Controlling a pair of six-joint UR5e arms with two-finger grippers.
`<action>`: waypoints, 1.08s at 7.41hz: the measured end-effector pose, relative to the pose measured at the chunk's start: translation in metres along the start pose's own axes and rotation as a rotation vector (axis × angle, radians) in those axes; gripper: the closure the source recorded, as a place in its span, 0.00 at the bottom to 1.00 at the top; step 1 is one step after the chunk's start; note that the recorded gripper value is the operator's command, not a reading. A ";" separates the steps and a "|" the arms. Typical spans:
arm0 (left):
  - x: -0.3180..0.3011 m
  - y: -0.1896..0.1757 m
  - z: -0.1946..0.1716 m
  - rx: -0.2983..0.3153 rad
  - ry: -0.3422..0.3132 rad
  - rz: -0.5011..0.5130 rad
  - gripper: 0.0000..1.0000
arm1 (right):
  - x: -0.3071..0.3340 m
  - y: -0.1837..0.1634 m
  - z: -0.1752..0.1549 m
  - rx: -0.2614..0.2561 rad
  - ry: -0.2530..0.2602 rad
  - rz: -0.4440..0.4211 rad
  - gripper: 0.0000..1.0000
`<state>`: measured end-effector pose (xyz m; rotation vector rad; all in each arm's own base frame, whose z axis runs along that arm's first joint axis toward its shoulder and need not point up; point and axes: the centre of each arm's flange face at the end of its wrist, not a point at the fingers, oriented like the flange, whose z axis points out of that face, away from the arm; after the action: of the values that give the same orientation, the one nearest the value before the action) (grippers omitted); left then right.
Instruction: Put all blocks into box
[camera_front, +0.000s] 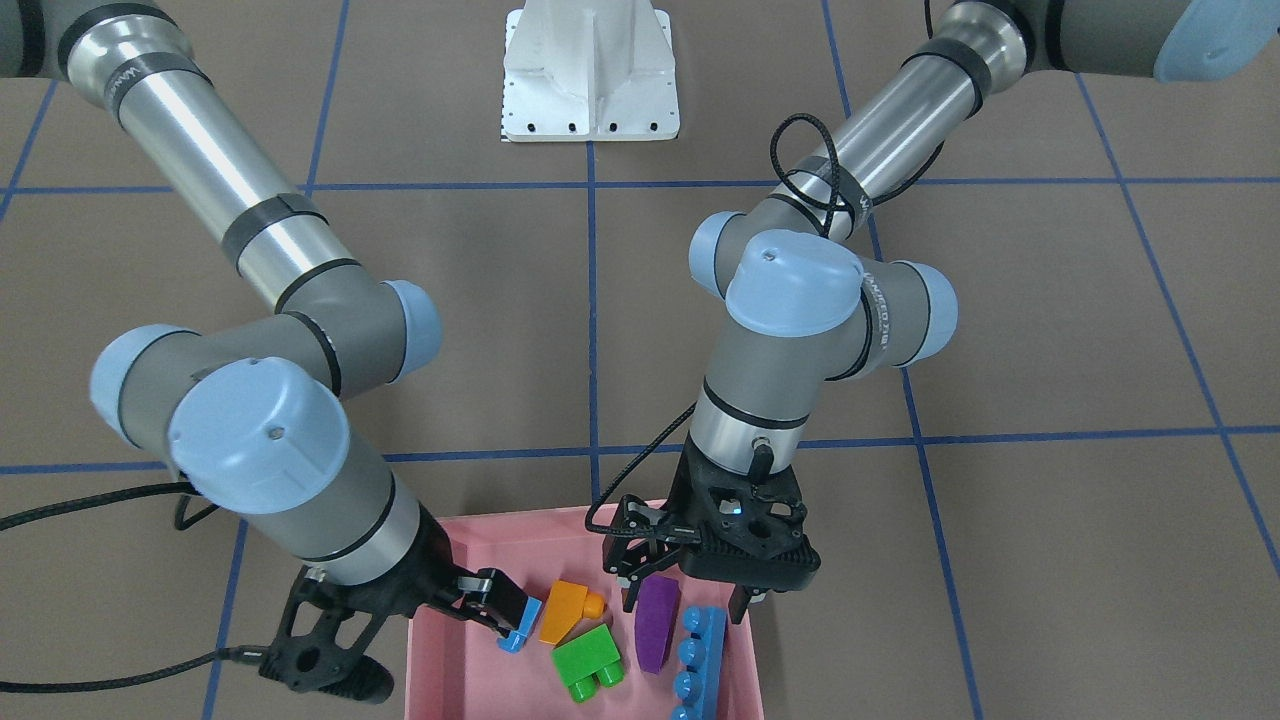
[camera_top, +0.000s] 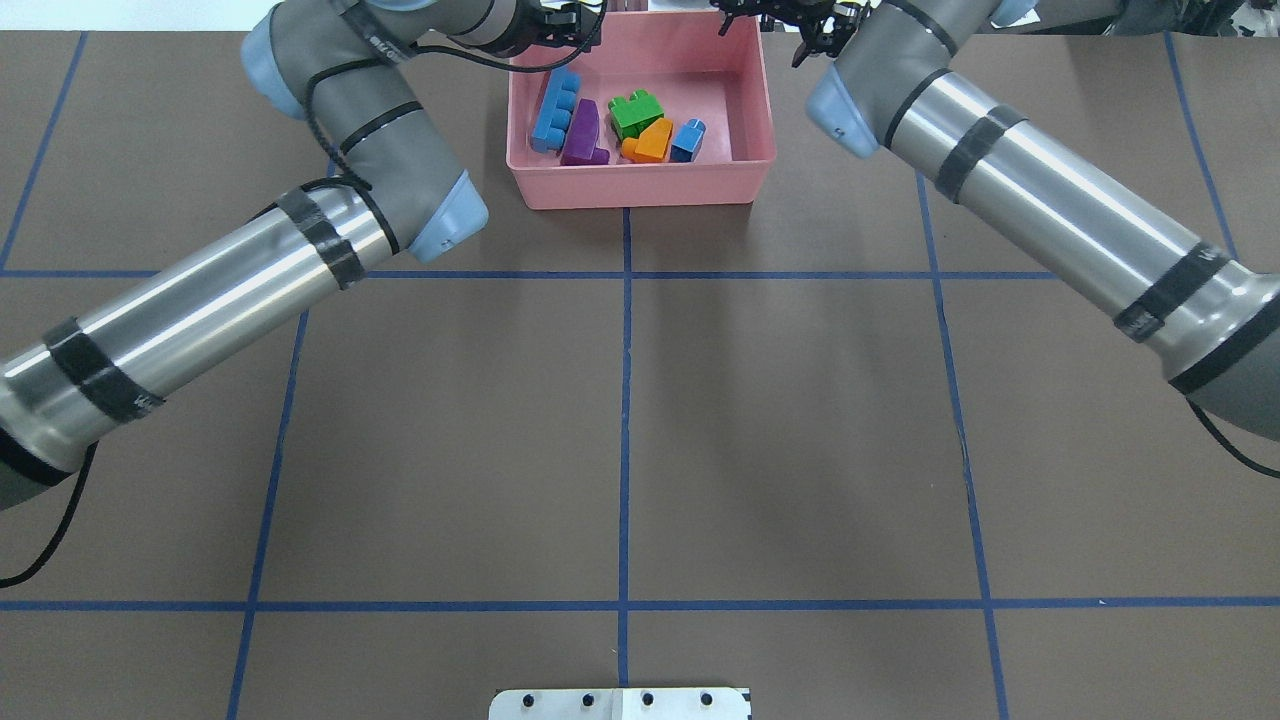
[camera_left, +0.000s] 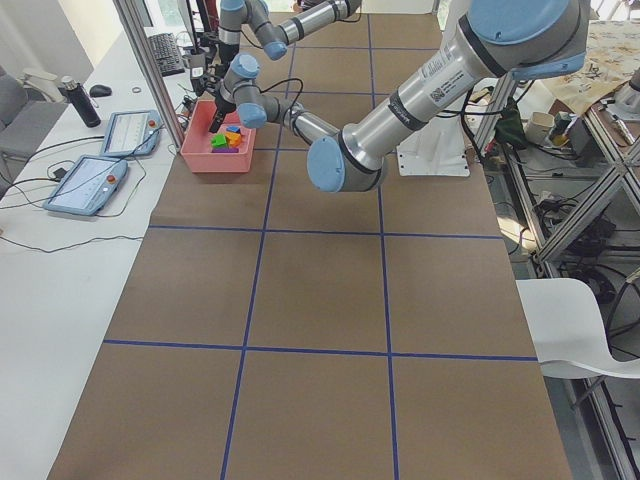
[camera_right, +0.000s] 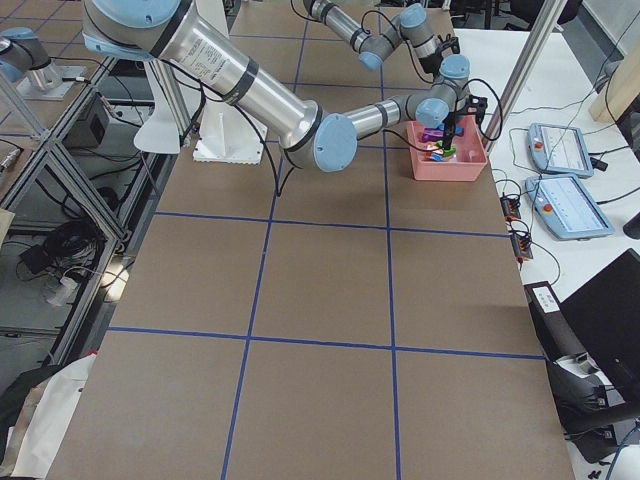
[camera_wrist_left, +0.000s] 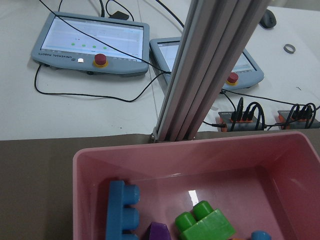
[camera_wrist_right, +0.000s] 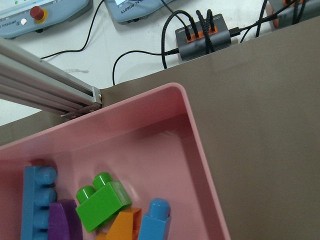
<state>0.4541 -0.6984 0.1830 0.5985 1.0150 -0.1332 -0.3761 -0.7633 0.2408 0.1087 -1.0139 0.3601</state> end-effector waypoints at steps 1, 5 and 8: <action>-0.041 0.026 -0.010 -0.031 0.008 0.015 0.00 | 0.046 -0.006 -0.022 0.006 0.009 -0.009 0.00; -0.280 0.091 -0.083 -0.158 -0.085 0.253 0.00 | 0.282 0.034 -0.116 0.009 0.160 -0.219 0.00; -0.449 0.097 -0.166 -0.309 -0.141 0.306 0.00 | 0.410 0.052 -0.156 -0.068 0.219 -0.315 0.00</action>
<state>0.1242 -0.6047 0.5307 0.4481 0.7770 0.2453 -0.0725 -0.5751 0.5005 0.1621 -0.7763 0.0481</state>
